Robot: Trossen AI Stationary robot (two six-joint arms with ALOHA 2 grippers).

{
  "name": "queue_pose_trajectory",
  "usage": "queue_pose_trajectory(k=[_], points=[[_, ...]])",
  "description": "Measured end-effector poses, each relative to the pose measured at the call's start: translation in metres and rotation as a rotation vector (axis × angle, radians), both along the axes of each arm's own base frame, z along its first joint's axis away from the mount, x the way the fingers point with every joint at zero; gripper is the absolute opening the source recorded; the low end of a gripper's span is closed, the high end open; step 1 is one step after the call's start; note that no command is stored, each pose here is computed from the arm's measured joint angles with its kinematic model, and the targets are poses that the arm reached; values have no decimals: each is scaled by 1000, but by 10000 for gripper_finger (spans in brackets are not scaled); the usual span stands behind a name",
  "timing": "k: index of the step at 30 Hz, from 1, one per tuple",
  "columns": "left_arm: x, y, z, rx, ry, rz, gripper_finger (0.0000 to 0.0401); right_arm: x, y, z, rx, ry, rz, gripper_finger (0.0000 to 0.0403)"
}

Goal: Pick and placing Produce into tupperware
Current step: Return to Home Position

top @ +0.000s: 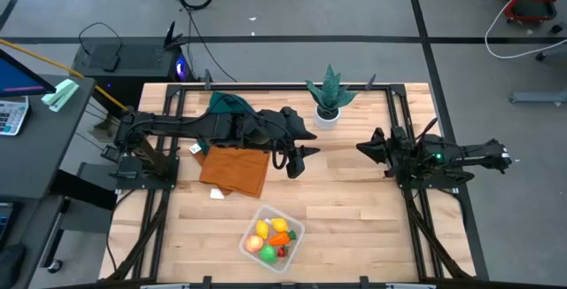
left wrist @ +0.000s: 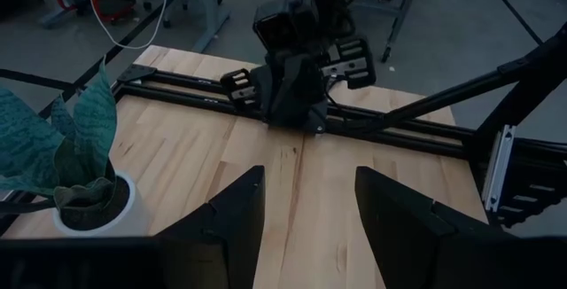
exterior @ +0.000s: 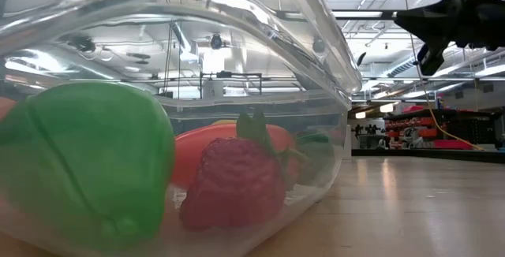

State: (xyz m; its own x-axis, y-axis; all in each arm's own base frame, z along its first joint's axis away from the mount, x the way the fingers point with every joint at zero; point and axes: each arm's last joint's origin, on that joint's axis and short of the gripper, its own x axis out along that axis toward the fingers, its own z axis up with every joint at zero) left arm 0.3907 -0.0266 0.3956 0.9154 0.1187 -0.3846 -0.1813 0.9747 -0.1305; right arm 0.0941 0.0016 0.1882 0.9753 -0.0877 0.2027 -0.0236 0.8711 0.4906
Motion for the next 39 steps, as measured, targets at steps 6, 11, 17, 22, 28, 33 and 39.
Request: queue_pose_trajectory(k=[6, 11, 17, 22, 28, 33, 39], points=[[0, 0, 0, 20, 4, -7, 185, 0, 1, 0, -31, -13, 11, 1], [0, 0, 0, 25, 7, -8, 185, 1, 1, -2, -59, 7, 7, 2], [0, 0, -1, 25, 10, -9, 183, 1, 0, -6, -66, 91, -2, 1], [0, 0, -1, 27, 11, -9, 185, 1, 0, -13, -102, 181, -5, 4], [0, 0, -1, 28, 11, -10, 184, 2, 1, -15, -109, 207, 5, 1], [0, 0, -1, 28, 13, -10, 185, 3, 1, -17, -243, 244, 0, 4], [-2, 0, -4, 30, 45, -11, 184, 5, 1, -19, -344, 276, -1, 1]])
